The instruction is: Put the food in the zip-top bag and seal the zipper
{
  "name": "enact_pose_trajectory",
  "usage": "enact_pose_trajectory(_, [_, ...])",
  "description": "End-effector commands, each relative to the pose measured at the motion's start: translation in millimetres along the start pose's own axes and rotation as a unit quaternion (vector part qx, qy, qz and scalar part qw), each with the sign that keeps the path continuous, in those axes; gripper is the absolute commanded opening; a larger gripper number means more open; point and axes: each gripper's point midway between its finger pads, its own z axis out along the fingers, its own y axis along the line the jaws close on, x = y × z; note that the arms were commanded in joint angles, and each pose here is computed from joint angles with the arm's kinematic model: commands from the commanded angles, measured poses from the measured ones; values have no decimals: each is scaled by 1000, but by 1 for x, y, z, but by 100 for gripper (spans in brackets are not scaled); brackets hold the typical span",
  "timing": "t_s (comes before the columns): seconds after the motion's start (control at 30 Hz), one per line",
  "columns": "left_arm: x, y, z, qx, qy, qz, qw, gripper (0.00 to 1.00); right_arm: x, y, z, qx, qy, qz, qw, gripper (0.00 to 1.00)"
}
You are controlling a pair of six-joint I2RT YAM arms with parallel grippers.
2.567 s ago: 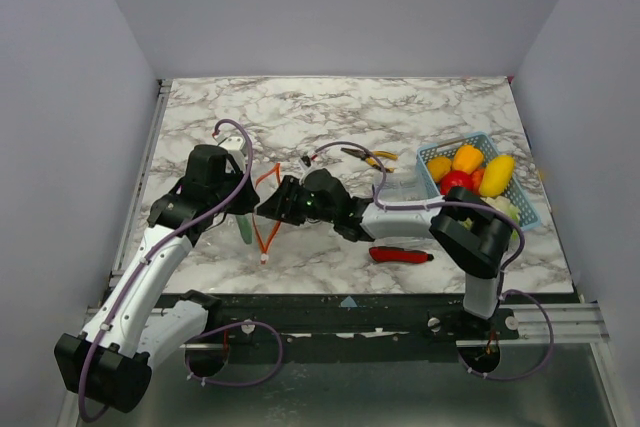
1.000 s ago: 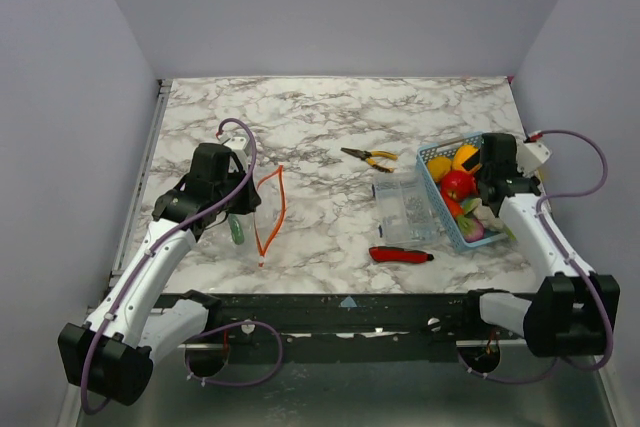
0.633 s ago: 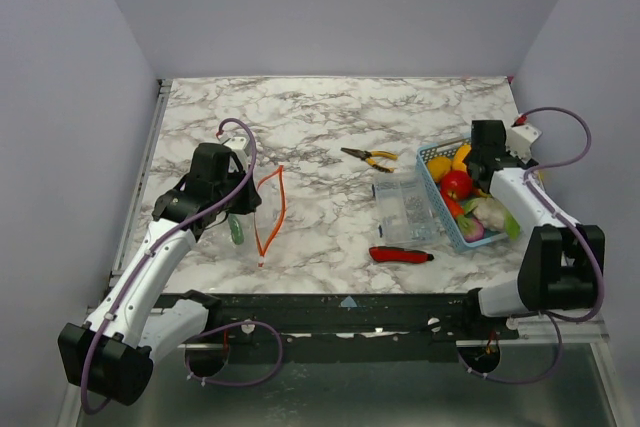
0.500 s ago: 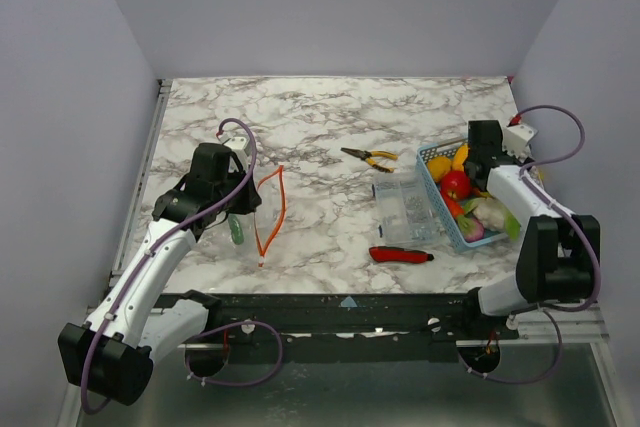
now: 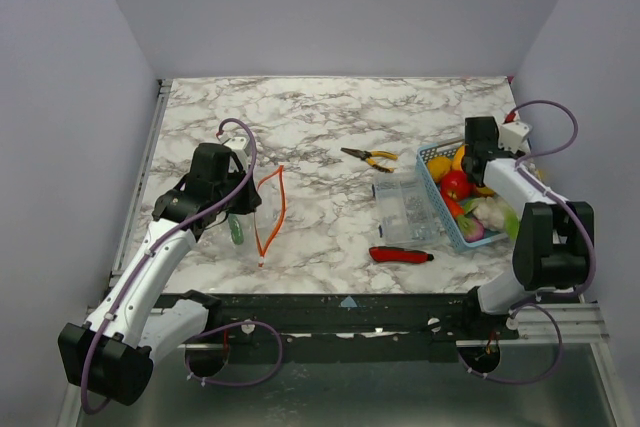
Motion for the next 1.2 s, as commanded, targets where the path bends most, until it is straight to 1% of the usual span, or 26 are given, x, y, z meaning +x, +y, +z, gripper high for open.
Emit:
enact_pose_trajectory(0.0, [-1, -4, 0, 13, -2, 1, 1000, 0, -24, -1, -14, -23, -22, 28, 999, 35])
enact_pose_trajectory(0.07, [-1, -4, 0, 13, -2, 1, 1000, 0, -29, -2, -24, -44, -25, 39, 998, 28])
enact_pose_trajectory(0.17, [-1, -4, 0, 12, -1, 1, 1000, 0, -43, 7, -47, -117, -38, 60, 991, 18])
enact_pose_trajectory(0.23, [-1, -3, 0, 12, -1, 1, 1000, 0, -53, 17, -71, -192, -50, 77, 977, 10])
enact_pose_trajectory(0.3, [-1, -3, 1, 10, 0, 1, 1000, 0, -60, 35, -101, -293, -60, 96, 949, 6])
enact_pose_trajectory(0.33, [0, -3, 1, 9, 0, 1, 1000, 0, -61, 49, -123, -362, -59, 94, 925, 6])
enact_pose_trajectory(0.37, [0, -2, 1, 9, 1, 0, 1000, 0, -62, 62, -143, -420, -57, 94, 901, 3])
enact_pose_trajectory(0.43, [0, -2, 1, 8, 2, 0, 1000, 0, -56, 85, -191, -548, -30, 85, 832, 0])
enact_pose_trajectory(0.47, [0, -2, 2, 7, 3, 1, 1000, 0, -49, 94, -216, -609, -8, 82, 789, 0])
enact_pose_trajectory(0.53, [0, -1, 2, 5, 3, 1, 1000, 0, -45, 103, -258, -704, 19, 92, 704, 0])
enact_pose_trajectory(0.57, [0, -1, 2, 6, 3, 1, 1000, 0, -35, 103, -274, -738, 57, 101, 665, 0])
enact_pose_trajectory(0.6, [0, -1, 2, 5, 3, 0, 1000, 0, -33, 104, -290, -766, 64, 103, 631, 0])
enact_pose_trajectory(0.67, [0, -1, 2, 5, 3, 0, 1000, 0, -11, 111, -325, -804, 101, 86, 580, 0])
enact_pose_trajectory(0.73, [0, -1, 2, 5, 3, 0, 1000, 0, 17, 124, -355, -814, 126, 47, 565, 0])
enact_pose_trajectory(0.8, [-1, -1, 2, 5, 3, 0, 1000, 0, 50, 135, -379, -811, 146, 9, 567, 0])
enact_pose_trajectory(0.83, [-1, -1, 2, 5, 2, 0, 1000, 0, 66, 138, -389, -811, 157, -4, 563, 0])
enact_pose_trajectory(0.87, [0, -1, 2, 4, 3, 0, 1000, 0, 78, 139, -398, -814, 169, -8, 555, 0])
enact_pose_trajectory(0.97, [0, -1, 2, 4, 2, 0, 1000, 0, 119, 139, -431, -829, 213, -27, 516, 0])
enact_pose_trajectory(1.03, [-1, -1, 2, 5, 1, 0, 1000, 0, 143, 143, -448, -829, 236, -47, 505, 0])
enact_pose_trajectory(1.1, [-1, -2, 1, 6, 0, 0, 1000, 0, 162, 150, -461, -827, 251, -67, 499, 0])
enact_pose_trajectory(1.17, [-1, -2, 1, 7, 0, 0, 1000, 0, 173, 157, -472, -827, 261, -77, 492, 0])
